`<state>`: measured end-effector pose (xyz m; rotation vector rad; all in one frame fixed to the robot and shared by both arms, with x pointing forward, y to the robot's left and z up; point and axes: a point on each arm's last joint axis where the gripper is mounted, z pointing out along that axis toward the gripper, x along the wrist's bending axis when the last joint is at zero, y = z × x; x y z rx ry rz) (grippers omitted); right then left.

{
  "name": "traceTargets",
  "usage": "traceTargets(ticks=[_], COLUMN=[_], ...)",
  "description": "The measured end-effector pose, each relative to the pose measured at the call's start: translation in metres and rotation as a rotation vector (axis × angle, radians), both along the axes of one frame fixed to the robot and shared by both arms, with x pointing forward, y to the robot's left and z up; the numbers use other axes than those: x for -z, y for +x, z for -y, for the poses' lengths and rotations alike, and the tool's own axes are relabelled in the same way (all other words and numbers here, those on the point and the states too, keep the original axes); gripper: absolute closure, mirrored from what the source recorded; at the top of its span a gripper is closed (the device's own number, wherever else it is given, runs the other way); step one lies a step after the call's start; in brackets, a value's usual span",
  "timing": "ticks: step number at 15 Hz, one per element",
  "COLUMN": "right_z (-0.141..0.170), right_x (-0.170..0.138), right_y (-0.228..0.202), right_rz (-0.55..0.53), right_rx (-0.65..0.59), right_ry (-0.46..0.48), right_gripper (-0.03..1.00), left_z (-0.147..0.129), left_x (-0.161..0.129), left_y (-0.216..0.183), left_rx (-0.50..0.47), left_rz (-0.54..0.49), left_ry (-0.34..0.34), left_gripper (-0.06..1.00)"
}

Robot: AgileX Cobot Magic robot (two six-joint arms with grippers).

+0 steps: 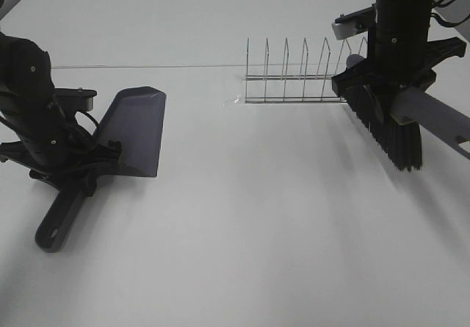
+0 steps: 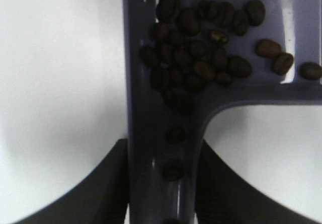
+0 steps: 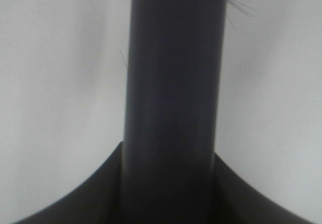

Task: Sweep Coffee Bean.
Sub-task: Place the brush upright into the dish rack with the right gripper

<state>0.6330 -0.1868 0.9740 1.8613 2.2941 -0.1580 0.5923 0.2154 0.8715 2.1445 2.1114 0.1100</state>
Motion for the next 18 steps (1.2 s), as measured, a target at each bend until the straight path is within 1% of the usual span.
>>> traceTargets(ticks=[4,5,9,13,18], right_z=[-0.002,0.001,0.028,0.025,0.024], right_x=[0.014,0.019,0.019,0.019,0.018], right_y=[0.008,0.012,0.022,0.025,0.032], right_rz=[0.020,0.013,0.034,0.072,0.145], right_rx=[-0.014,0.000,0.088,0.081,0.070], right_ry=[0.004,0.007,0.027,0.064,0.076], right_gripper=[0.62,0.62,0.62,0.62,0.62], left_z=[0.000,0.000,0.000,0.000,0.000], left_x=[0.000,0.000,0.000,0.000,0.000], left_y=[0.000,0.000,0.000,0.000,0.000], left_rx=[0.000,0.000,0.000,0.000,0.000], left_rz=[0.000,0.000,0.000,0.000,0.000], left_ry=[0.000,0.000,0.000,0.000,0.000], left_gripper=[0.59,0.59,0.59,0.59,0.59])
